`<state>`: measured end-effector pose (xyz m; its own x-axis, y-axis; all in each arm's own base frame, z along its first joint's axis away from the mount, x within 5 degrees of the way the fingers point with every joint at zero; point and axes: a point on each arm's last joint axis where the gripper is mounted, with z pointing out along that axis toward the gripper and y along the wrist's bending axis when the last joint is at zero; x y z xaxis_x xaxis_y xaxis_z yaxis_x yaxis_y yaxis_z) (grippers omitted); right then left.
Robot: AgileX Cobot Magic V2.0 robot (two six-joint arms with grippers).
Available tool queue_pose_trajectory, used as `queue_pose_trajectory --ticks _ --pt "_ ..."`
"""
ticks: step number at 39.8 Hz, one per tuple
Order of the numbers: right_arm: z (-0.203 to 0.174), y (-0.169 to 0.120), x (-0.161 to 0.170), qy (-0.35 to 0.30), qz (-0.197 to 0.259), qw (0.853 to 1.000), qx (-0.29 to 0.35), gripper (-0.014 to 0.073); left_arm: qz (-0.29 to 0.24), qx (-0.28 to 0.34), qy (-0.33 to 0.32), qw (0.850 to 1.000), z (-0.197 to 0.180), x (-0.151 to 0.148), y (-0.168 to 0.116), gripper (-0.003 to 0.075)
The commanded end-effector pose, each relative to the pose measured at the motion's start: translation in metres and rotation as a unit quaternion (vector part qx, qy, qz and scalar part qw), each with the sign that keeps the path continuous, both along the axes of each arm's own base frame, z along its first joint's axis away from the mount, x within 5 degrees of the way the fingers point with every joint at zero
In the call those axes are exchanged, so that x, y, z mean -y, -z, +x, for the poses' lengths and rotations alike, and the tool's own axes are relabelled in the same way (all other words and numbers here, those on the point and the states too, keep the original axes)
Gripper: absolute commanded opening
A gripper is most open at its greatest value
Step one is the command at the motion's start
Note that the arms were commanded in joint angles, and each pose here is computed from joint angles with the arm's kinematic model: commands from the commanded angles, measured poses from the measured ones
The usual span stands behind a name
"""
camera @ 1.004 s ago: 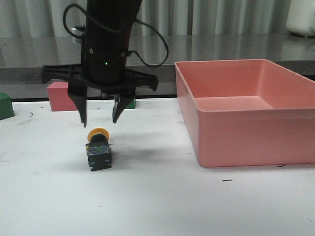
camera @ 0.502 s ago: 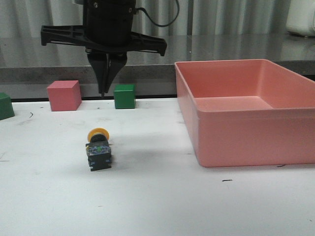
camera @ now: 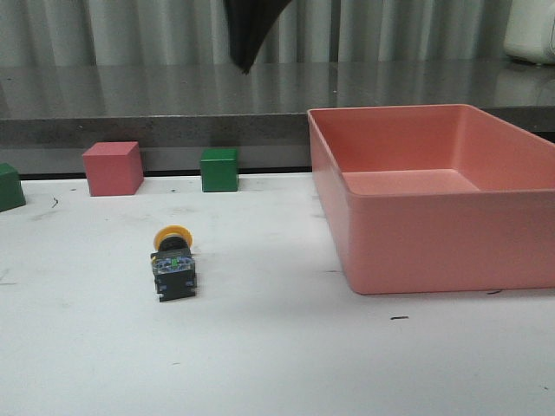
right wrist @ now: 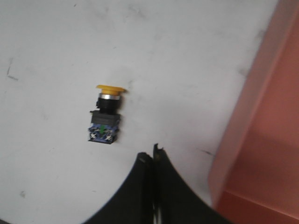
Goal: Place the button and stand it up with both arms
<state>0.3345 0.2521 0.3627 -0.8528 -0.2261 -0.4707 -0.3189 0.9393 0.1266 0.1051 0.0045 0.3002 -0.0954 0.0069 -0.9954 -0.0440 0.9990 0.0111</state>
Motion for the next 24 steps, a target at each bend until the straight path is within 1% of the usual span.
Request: queue_pose_trajectory --ticks 1,10,17,19,24 --pt "-0.012 -0.045 0.043 0.018 0.001 1.000 0.022 -0.0061 -0.002 0.051 0.004 0.999 0.002 0.001 -0.018 0.0670" --pt "-0.012 -0.064 0.108 0.077 0.001 0.996 0.037 -0.0061 -0.002 0.051 0.004 0.999 0.002 0.001 -0.018 0.0670" --pt "-0.027 -0.065 0.162 0.134 -0.005 0.990 0.043 -0.0061 -0.002 0.051 0.004 0.999 0.002 0.001 -0.018 0.0670" --pt "-0.033 -0.061 0.176 0.151 -0.006 0.988 0.042 -0.0061 -0.002 0.051 0.004 0.999 0.002 0.001 -0.018 0.0670" --pt "-0.054 -0.053 0.202 0.183 -0.005 0.982 0.050 -0.0061 -0.002 0.051 0.004 0.999 0.002 0.001 -0.018 0.0670"
